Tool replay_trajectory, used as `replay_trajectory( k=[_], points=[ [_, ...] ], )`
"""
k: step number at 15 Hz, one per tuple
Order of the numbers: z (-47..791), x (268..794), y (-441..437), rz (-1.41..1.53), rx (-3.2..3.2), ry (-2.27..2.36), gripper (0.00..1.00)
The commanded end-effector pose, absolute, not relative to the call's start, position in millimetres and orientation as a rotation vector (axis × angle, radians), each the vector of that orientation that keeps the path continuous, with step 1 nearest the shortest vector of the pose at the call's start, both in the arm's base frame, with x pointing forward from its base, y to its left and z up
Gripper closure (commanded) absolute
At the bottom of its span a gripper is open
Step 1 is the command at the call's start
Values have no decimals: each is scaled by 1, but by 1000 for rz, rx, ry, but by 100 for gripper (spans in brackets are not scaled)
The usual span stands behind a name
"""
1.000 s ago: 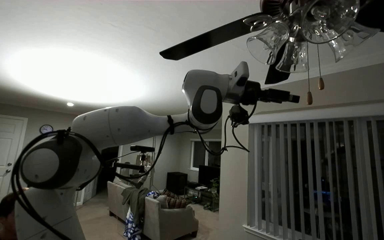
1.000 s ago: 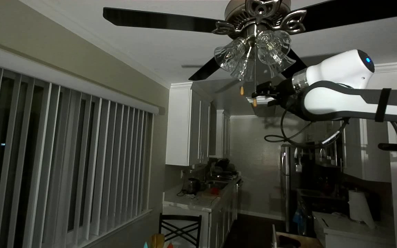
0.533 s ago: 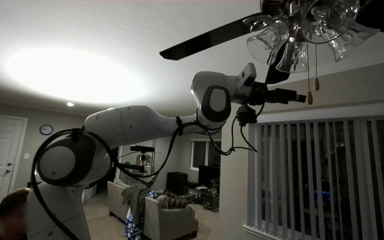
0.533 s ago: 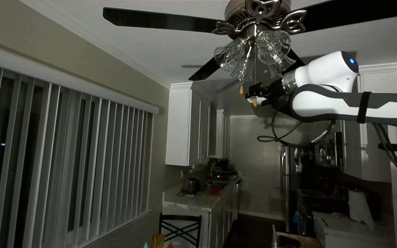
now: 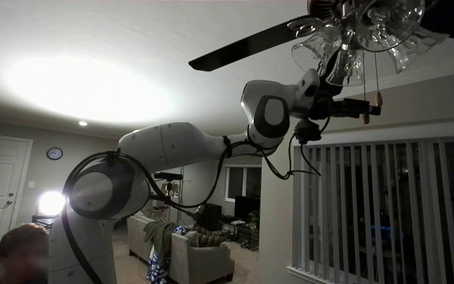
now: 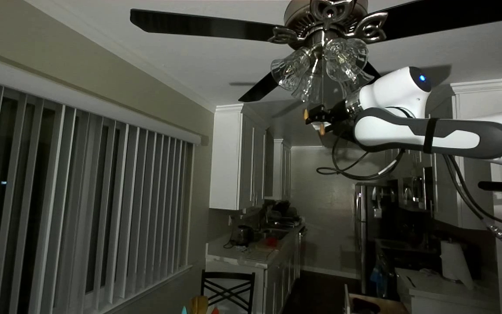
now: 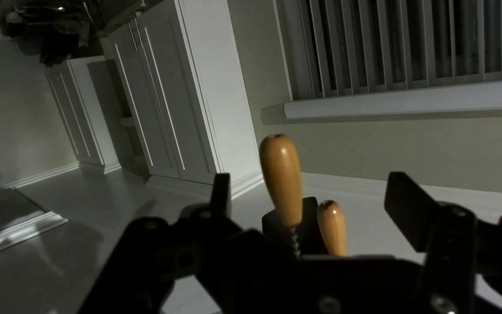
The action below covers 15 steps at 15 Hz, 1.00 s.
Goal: Turn on the light
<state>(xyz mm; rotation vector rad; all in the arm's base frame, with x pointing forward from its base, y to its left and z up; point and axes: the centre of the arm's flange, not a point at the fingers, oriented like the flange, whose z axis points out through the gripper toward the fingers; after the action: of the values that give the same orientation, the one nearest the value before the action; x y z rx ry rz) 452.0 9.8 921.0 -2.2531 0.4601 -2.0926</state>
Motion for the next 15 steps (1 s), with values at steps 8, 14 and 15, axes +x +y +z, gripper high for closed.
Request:
replay_trajectory(
  k=[8,14,15],
  points=[
    [942,463,-7,-2079,-2267,553,85],
    [941,459,-16,-2081,-2281,568,100],
    [939,459,-15,-2078,-2289,563,98]
  ],
)
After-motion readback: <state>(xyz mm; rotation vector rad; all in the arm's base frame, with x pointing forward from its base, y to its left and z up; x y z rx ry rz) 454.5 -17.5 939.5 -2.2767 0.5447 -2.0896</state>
